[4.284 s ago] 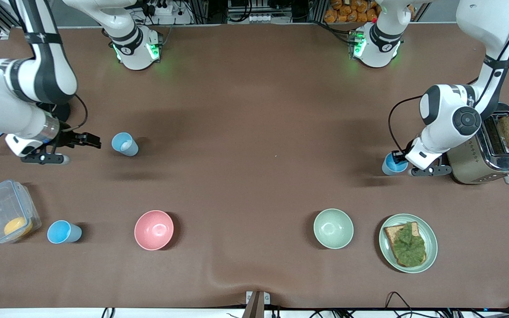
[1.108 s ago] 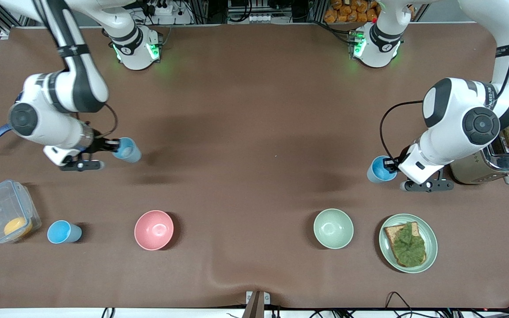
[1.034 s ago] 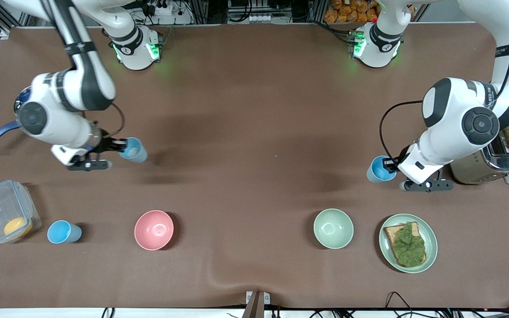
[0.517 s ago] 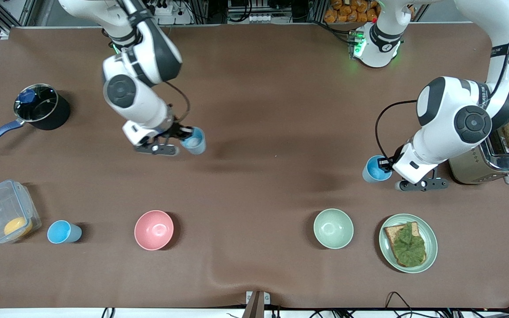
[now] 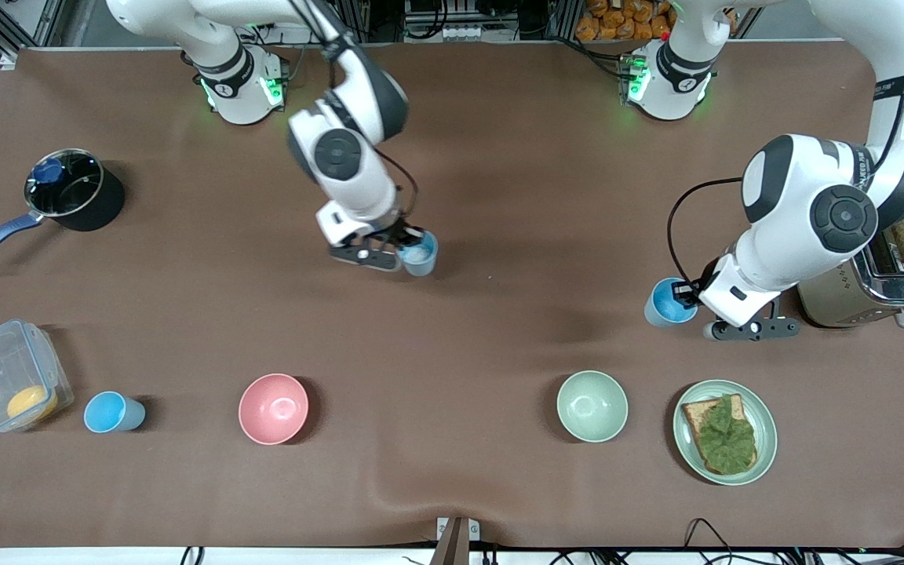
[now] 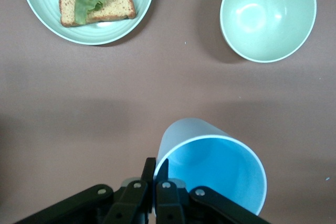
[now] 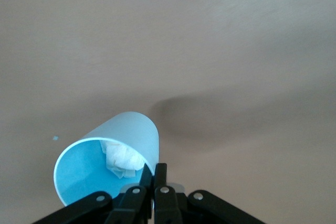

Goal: Stack blue cups with both arms
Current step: 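Carry both blue cups toward the table middle, set the right cup down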

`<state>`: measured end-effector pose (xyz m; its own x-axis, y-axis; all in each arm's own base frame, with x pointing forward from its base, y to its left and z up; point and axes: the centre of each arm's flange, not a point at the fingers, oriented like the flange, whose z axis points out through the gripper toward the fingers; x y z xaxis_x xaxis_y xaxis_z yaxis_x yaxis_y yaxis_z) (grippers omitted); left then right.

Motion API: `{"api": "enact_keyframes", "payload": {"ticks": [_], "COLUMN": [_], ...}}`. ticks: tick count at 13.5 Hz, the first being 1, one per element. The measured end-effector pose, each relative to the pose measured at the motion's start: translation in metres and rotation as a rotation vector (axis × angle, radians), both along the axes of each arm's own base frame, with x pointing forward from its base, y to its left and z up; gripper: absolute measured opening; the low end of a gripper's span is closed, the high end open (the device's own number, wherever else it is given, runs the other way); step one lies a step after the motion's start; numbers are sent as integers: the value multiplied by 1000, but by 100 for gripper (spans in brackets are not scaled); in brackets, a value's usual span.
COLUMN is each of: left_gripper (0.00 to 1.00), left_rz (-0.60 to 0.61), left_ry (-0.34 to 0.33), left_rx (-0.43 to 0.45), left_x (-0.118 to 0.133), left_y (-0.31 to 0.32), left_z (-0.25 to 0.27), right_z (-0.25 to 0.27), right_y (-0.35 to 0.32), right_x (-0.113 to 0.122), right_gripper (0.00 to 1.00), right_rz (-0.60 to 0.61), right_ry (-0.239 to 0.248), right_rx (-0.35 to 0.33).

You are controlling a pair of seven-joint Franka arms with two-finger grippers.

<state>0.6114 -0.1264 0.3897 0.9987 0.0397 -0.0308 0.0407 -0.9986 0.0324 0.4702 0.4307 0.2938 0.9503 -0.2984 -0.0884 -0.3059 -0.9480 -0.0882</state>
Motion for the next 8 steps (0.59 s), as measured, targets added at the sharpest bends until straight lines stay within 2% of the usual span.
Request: {"api": "enact_keyframes", "payload": {"ticks": [5,8], "left_gripper": [3,3], "left_rz": [0,1], "left_ry": [-3,4], "left_rx": [0,1], "left_x": [0,-1], "left_y": [0,-1], "left_z": [3,2], "right_z": [-37,-37], "right_y": [37,39], "right_x": [4,9], "right_gripper": [4,4], "right_rz": [-58,-62], "right_ry": [-38,-47], "right_rx": [15,20]}}
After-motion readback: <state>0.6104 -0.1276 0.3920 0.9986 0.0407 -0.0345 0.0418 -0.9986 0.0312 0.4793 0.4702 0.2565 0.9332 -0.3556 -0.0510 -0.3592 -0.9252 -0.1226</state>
